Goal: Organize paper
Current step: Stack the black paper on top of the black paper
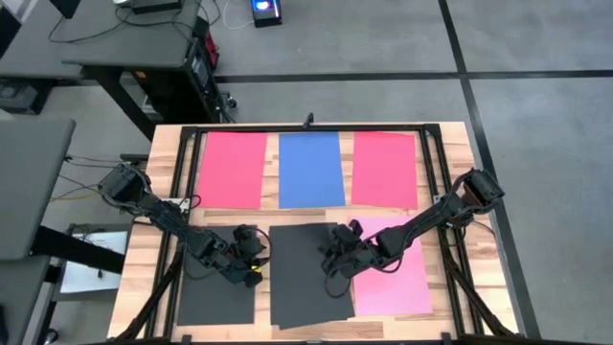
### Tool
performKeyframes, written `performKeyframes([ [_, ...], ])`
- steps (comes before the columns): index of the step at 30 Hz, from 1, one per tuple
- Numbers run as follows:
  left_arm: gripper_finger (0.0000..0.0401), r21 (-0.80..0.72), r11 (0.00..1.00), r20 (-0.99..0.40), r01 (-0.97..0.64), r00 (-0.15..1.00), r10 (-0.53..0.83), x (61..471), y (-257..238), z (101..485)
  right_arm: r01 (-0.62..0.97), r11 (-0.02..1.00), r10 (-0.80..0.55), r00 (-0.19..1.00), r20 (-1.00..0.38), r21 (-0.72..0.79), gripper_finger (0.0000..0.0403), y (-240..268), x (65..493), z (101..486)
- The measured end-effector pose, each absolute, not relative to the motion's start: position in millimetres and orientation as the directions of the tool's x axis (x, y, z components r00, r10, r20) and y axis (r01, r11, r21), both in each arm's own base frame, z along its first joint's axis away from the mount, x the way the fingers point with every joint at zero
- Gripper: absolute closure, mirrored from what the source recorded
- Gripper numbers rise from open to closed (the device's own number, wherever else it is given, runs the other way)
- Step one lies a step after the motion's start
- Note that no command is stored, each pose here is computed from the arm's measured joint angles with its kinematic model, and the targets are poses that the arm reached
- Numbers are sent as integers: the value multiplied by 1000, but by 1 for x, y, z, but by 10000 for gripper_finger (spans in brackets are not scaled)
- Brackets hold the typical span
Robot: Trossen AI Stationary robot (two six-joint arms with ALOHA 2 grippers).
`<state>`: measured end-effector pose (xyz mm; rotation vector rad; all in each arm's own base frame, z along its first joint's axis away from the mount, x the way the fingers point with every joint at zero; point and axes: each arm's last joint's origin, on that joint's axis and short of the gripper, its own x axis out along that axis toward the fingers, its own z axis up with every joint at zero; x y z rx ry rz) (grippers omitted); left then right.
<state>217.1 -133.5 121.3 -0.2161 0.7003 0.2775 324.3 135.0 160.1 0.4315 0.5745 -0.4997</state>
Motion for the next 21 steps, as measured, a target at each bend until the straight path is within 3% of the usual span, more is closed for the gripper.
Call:
performKeyframes([
  [7, 252, -103, 941, -660, -321, 730, 177, 217, -134, 121, 486, 845, -275, 753, -598, 224, 171, 140, 332, 172],
  [21, 252, -113, 944, -670, -310, 726, 158, 217, -134, 121, 486, 866, -283, 667, -689, 115, 168, 139, 329, 178],
])
